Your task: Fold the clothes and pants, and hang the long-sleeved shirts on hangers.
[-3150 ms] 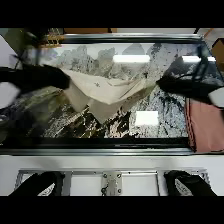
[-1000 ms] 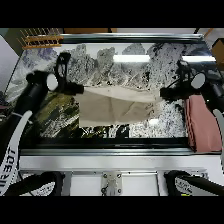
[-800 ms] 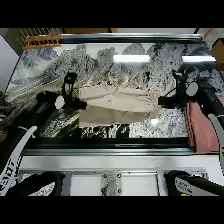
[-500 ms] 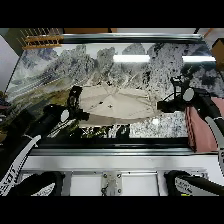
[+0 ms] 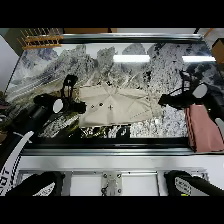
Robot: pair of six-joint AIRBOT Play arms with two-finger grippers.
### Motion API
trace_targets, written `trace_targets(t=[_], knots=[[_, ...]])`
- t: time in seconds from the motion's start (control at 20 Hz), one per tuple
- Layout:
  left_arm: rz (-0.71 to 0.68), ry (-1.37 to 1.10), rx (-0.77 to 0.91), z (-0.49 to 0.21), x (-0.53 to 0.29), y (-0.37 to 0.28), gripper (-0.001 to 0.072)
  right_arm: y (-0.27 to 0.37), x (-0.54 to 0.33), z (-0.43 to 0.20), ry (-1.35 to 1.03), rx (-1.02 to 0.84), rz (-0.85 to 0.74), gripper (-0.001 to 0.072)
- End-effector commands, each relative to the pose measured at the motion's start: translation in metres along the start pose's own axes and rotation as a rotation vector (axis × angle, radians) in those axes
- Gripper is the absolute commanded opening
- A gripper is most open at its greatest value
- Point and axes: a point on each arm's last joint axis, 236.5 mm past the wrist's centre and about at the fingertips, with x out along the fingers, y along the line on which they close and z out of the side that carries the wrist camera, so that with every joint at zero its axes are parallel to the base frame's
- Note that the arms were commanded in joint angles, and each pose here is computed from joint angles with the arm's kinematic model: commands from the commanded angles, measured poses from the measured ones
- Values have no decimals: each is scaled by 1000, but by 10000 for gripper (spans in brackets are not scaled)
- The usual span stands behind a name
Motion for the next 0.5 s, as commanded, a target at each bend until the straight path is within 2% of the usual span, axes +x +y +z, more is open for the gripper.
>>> trace_targets(t=[0.0,0.15,0.2,0.25,0.3,0.4,0.45], knots=[[-51,-49,-27,13,-34,-13,569,-30,-27,7,-25,78,27,640],[-96,-71,-7,14,-46,-34,569,-40,-25,7,-3,142,182,653],[-104,-74,4,14,-47,-39,568,-44,-21,10,-5,173,233,717],[-114,-78,-6,15,-47,-46,568,-47,-15,12,-2,199,275,717],[-123,-83,-22,15,-48,-52,494,-50,-7,12,4,209,302,718],[-145,-102,-26,19,-50,-65,37,-54,18,8,43,219,351,718],[-157,-113,-14,20,-51,-73,5,-54,30,5,62,219,376,717]])
